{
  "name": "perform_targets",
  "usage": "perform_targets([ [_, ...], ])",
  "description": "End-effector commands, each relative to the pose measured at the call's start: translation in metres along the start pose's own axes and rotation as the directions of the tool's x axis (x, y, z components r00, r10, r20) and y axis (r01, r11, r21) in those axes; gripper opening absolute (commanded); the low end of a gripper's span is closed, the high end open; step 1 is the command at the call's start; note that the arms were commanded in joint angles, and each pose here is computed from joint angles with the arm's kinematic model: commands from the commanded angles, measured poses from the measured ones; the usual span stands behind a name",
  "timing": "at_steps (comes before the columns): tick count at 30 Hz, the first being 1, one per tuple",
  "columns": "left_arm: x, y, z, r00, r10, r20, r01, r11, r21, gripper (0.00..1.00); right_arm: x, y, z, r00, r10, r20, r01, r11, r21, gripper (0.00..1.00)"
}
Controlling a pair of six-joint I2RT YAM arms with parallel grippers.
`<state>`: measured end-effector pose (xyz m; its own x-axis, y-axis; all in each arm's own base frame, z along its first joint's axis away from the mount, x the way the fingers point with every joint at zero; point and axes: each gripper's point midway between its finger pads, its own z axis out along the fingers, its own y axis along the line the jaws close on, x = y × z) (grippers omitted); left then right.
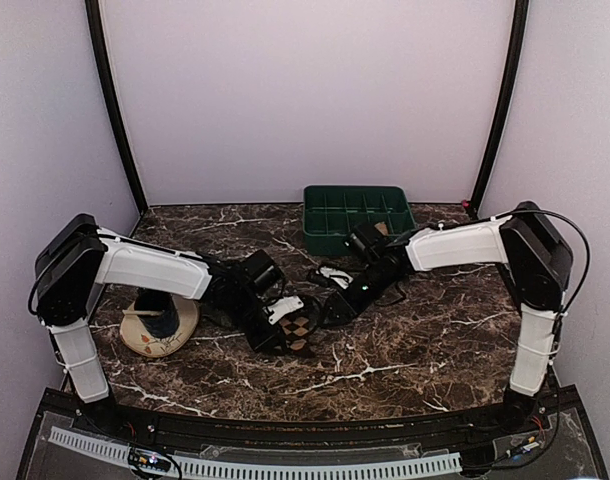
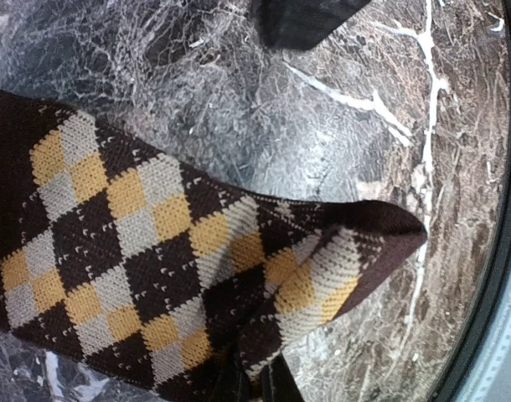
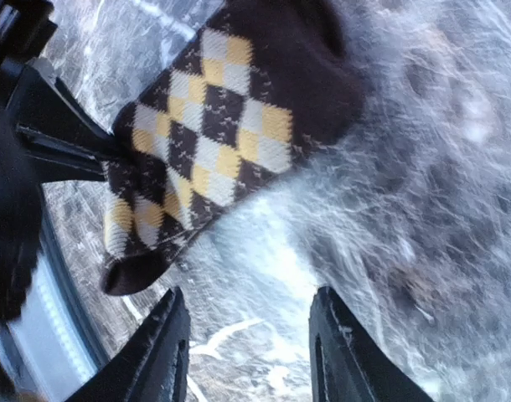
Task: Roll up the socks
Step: Roll the sock at the center of the board.
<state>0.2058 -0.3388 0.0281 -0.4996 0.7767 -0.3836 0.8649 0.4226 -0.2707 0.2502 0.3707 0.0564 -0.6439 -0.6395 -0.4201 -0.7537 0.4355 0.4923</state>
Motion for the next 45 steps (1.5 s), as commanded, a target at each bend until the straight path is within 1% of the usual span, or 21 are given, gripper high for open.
perform_targets([
  [1,0.003,-0.007,-0.008,0.997,-0.065,-0.047,0.069,0.992,0.109,0.00,-0.024,-0.007,-0.032,0.982,-0.072,0.175,0.045,0.987,0.152,0.44],
  [4,0.002,-0.006,-0.012,0.994,-0.093,-0.062,0.102,0.982,0.158,0.00,-0.021,-0.008,-0.042,0.968,-0.108,0.226,0.057,0.974,0.221,0.44],
  [8,0.002,-0.005,-0.018,0.987,-0.142,-0.071,0.154,0.961,0.231,0.00,-0.019,0.003,-0.054,0.942,-0.201,0.267,0.115,0.945,0.307,0.43],
  [13,0.007,-0.004,-0.021,0.975,-0.194,-0.106,0.218,0.928,0.302,0.00,-0.011,0.022,-0.046,0.912,-0.346,0.220,0.238,0.884,0.403,0.43],
  [18,0.009,-0.002,-0.021,0.968,-0.216,-0.129,0.247,0.906,0.342,0.00,-0.013,0.057,-0.045,0.830,-0.524,0.189,0.382,0.783,0.491,0.42],
  [20,0.009,-0.003,-0.022,0.963,-0.235,-0.134,0.269,0.885,0.380,0.00,-0.011,0.067,-0.041,0.797,-0.580,0.167,0.430,0.740,0.517,0.42],
  [26,0.014,-0.001,-0.021,0.954,-0.253,-0.161,0.298,0.861,0.413,0.00,-0.010,0.092,-0.023,0.719,-0.690,0.081,0.553,0.638,0.537,0.42],
  [29,0.016,0.000,-0.021,0.950,-0.260,-0.173,0.310,0.853,0.421,0.00,-0.006,0.097,-0.004,0.682,-0.731,0.016,0.617,0.586,0.525,0.42],
  [33,0.020,0.002,-0.020,0.943,-0.276,-0.187,0.332,0.837,0.435,0.00,-0.006,0.106,0.011,0.630,-0.776,-0.029,0.673,0.526,0.520,0.42],
  [45,0.029,0.004,-0.016,0.931,-0.301,-0.205,0.363,0.815,0.452,0.00,-0.008,0.115,0.044,0.549,-0.830,-0.094,0.759,0.448,0.473,0.42],
])
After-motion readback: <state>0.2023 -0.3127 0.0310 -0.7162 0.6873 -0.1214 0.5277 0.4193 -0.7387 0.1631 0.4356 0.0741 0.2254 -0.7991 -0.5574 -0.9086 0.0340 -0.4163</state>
